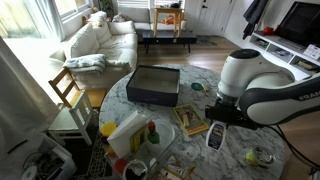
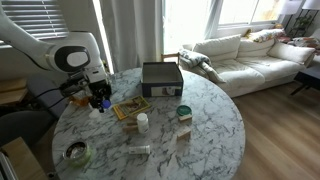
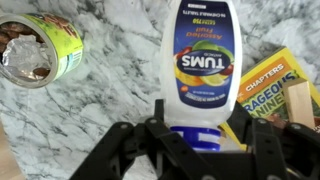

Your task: Slide the bottle with a blue lid to the right, pick up the bottle with a blue lid and place it the right way up on the table, pick up the bottle with a blue lid and put it in the clear storage container

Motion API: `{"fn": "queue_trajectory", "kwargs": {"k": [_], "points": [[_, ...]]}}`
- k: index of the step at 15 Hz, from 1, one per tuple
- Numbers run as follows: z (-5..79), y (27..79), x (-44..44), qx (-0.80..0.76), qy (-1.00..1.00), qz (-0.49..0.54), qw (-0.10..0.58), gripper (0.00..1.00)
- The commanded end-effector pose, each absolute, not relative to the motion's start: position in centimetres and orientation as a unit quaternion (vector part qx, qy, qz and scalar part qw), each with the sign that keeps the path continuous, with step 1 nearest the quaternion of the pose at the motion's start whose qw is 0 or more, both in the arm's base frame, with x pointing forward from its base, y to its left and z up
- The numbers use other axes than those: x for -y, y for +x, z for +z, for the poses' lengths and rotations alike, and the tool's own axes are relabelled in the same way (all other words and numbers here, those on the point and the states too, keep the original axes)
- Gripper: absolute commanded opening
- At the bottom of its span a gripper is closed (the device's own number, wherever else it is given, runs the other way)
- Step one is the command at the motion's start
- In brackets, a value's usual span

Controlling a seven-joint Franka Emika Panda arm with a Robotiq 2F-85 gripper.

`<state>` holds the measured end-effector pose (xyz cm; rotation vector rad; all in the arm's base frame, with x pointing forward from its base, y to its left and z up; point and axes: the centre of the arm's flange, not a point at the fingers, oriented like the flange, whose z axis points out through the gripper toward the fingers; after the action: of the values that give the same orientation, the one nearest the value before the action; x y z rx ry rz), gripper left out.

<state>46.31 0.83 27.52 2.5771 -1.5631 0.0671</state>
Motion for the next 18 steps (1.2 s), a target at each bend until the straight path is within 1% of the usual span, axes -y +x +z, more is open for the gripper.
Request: {"fn": "queue_trajectory", "kwargs": {"k": [1,4,5,6,9,10,13,14,18], "points": [[27.9,44.4,-1.6,0.494,0.866,0.048,0.063,0.39],[27.1,43.8,-1.7,0.457,0.884,0.074,0.063,0.39],[26.7,43.8,-1.3,0.469,0.878,0.086,0.048,0.39],[27.4,45.3,-2.0,0.469,0.879,0.063,0.059,0.64],[26.9,44.9,-1.5,0.468,0.879,0.072,0.05,0.64],[26.9,44.9,-1.5,0.469,0.879,0.073,0.05,0.39],[26.2,44.4,-2.6,0.412,0.905,0.088,0.052,0.39],[26.1,44.3,-2.9,0.392,0.912,0.099,0.063,0.39],[26.1,43.8,-4.6,0.311,0.933,0.161,0.085,0.39]]}}
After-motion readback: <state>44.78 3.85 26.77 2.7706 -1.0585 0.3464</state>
